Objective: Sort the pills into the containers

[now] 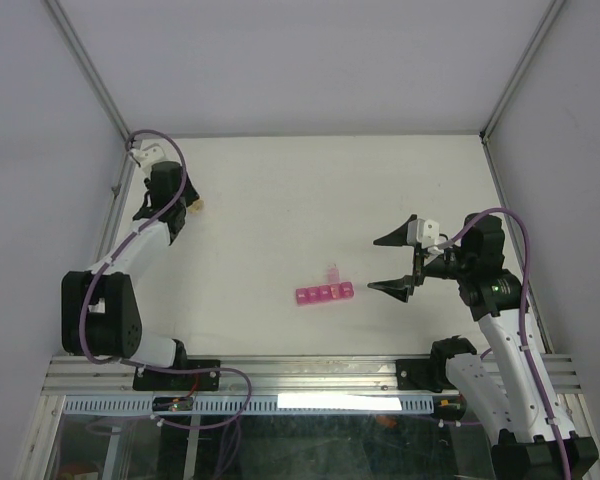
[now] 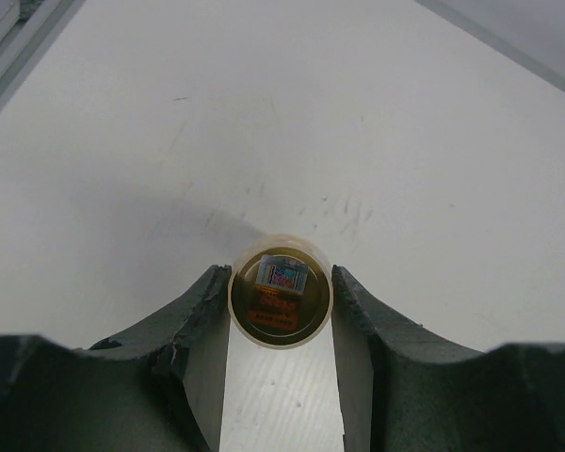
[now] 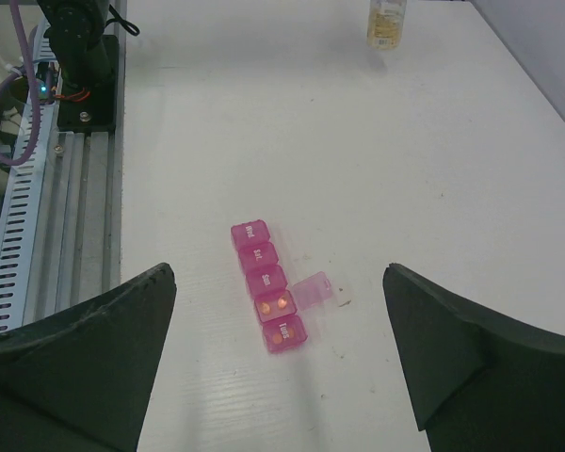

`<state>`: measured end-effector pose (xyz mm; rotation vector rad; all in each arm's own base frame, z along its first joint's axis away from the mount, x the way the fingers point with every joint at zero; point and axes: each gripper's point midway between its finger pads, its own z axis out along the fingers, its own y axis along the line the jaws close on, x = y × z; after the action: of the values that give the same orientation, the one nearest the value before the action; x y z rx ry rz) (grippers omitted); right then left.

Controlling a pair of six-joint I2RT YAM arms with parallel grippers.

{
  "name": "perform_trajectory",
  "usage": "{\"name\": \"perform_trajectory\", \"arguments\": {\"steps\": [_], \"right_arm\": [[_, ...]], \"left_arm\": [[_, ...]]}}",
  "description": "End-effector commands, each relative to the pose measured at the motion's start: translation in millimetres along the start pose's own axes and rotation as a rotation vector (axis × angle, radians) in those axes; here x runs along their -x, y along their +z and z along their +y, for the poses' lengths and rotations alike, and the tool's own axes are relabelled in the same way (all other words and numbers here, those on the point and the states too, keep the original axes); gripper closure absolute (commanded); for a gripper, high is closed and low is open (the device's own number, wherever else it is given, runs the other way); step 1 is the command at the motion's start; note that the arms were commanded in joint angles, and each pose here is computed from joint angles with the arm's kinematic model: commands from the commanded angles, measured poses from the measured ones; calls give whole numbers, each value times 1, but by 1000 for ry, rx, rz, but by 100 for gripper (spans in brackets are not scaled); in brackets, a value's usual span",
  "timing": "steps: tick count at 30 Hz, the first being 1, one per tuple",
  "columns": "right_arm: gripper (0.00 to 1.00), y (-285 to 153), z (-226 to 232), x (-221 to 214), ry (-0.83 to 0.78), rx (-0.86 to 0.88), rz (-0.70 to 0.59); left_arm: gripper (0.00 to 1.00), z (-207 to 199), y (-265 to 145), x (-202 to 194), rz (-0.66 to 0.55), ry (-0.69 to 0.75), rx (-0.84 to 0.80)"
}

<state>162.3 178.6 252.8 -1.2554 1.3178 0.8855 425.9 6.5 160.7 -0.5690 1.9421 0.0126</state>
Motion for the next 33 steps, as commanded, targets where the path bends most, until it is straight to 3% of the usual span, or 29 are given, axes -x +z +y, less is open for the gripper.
{"name": "perform_trajectory", "arguments": {"steps": [1, 11, 18, 19, 21, 24, 26, 33], "right_arm": [[5, -1, -4, 9, -51, -12, -18], [5, -2, -6, 7, -47, -20, -14], [5, -1, -8, 5, -44, -22, -9], [5, -1, -8, 4, -43, -23, -9], [5, -1, -8, 4, -43, -22, -8], [5, -1, -8, 4, -44, -23, -7], [5, -1, -8, 4, -45, -24, -7], [5, -1, -7, 4, -48, -21, -9]], "left_arm": [[99, 16, 24, 38, -70, -5, 108], [94, 29, 105, 43, 40, 20, 249], [86, 18, 134, 51, 76, 43, 259], [83, 16, 136, 49, 83, 45, 251], [64, 12, 140, 48, 98, 50, 236], [21, -2, 138, 57, 104, 36, 175], [4, -14, 130, 72, 85, 15, 126], [1, -50, 78, 128, 8, -16, -45]]}}
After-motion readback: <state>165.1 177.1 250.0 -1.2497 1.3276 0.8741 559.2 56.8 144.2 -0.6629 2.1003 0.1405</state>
